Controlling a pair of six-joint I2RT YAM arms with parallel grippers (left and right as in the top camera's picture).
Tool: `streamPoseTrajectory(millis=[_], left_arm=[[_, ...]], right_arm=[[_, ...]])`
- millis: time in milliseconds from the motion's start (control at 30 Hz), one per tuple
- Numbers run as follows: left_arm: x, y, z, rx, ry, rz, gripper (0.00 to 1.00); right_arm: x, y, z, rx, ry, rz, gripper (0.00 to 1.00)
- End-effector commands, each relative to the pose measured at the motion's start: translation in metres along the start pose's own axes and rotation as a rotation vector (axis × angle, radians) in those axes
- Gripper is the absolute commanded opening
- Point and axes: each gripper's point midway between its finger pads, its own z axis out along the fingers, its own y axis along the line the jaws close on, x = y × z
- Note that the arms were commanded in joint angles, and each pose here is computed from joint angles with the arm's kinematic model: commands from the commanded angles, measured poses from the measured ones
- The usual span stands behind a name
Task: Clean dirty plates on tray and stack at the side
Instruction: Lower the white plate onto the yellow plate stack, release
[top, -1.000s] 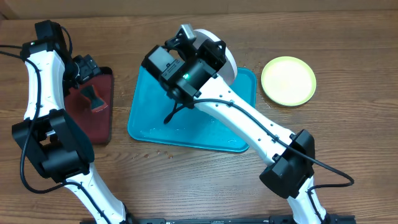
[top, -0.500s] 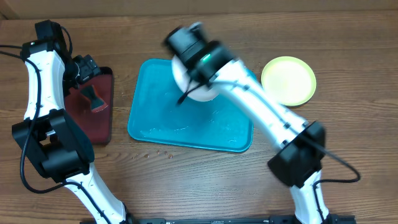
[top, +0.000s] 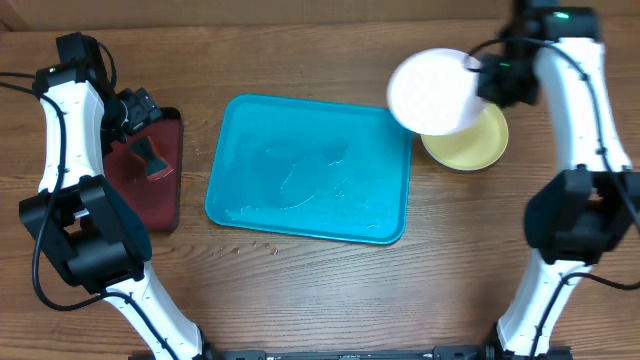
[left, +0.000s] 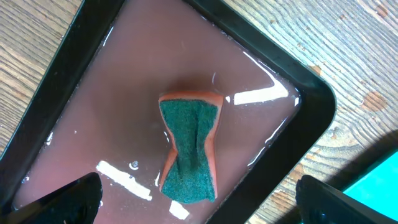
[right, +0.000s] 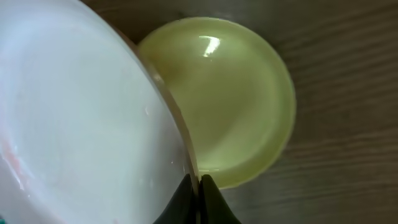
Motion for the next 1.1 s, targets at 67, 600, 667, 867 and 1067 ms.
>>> streamPoseTrajectory(millis=[67,600,667,867,1067], left_arm=[[-0.007,-0.003,-0.013,0.017,-0.033,0.004,1.0],[-0.007,-0.003,-0.013,0.017,-0.033,0.004,1.0],[-0.007,-0.003,-0.013,0.017,-0.033,0.004,1.0],[-0.007,-0.003,-0.013,0.017,-0.033,0.004,1.0],[-0.007,-0.003,-0.013,0.017,-0.033,0.004,1.0]], right_arm=[[0.01,-0.047,0.016,-0.046,0.058,0.137,0.04],[0.018,-0.06,0.055,-0.068,0.075,0.168,0.52],[0.02,-0.053,0.055,-0.093,0.087,0.162,0.64],[0.032,-0.041,0.029,-0.129,0.097,0.156,0.76],[0.049,-0.032,-0.04,-0.143,0.013,0.129,0.77]])
